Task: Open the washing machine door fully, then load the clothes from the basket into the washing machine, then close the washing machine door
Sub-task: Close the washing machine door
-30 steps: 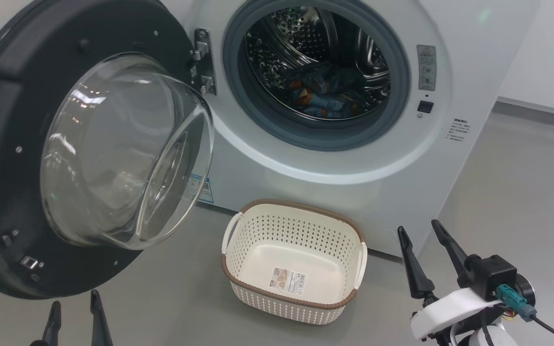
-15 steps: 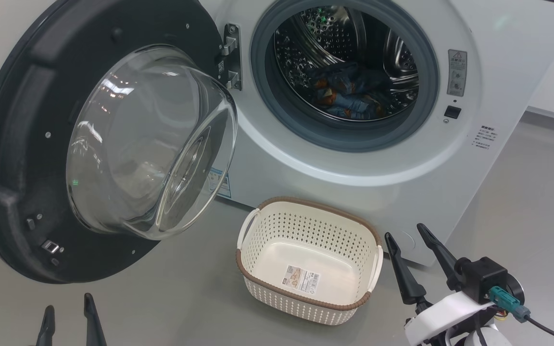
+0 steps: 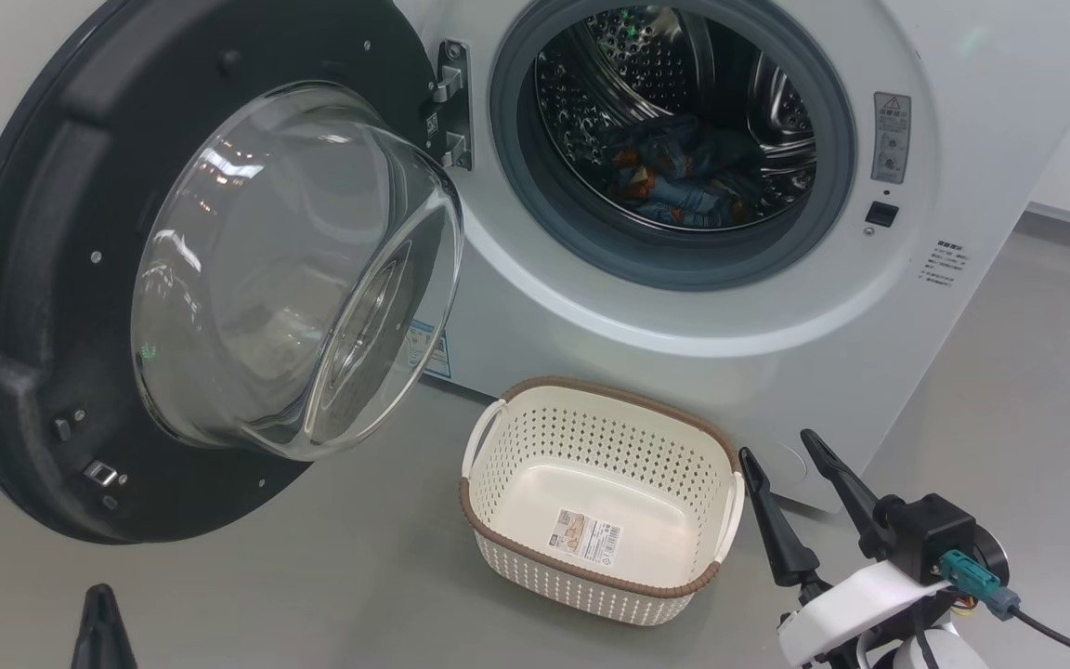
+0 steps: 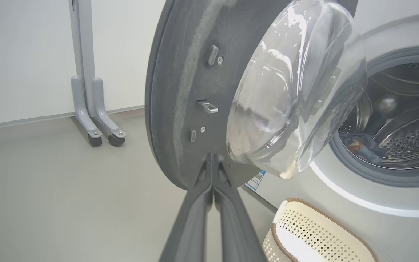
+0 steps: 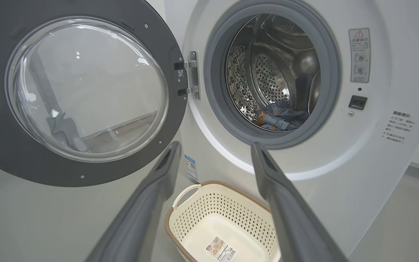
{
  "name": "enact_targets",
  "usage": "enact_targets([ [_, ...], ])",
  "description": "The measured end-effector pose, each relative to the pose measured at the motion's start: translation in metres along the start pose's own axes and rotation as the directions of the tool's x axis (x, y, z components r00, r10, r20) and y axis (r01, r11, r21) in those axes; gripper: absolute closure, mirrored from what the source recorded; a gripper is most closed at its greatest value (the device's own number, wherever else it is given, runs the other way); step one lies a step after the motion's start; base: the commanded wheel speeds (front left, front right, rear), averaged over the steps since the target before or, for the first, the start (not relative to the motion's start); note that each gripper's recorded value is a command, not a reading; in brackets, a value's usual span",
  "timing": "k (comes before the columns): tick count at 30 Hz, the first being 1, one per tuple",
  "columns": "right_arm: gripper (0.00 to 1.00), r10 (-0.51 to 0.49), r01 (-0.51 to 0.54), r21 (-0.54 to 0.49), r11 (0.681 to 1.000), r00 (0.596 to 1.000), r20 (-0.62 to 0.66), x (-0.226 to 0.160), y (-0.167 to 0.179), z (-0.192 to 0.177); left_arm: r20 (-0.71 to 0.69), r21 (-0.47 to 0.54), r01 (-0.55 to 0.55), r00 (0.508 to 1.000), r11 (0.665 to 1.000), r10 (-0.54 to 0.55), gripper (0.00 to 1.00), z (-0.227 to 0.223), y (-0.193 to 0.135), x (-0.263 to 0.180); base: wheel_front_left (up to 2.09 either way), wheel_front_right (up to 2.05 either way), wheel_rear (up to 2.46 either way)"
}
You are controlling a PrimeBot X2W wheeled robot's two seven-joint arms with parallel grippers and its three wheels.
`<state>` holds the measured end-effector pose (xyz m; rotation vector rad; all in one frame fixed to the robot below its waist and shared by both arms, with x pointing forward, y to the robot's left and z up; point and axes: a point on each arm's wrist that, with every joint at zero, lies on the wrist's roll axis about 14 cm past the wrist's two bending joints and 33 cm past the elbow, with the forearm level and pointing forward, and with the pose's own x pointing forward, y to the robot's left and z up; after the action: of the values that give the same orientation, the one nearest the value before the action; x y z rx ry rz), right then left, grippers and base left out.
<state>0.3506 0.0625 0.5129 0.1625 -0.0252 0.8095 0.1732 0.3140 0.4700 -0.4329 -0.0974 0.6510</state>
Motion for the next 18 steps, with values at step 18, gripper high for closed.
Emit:
enact_targets([
  [18,0.00,0.009,-0.009,0.004,1.000,1.000,-0.007,0.001,0.002,-0.003,0.309,-0.695,-0.063,0.874,0.717,0.376,1.00,0.118,0.105,0.021,0.00,0.00,0.00],
])
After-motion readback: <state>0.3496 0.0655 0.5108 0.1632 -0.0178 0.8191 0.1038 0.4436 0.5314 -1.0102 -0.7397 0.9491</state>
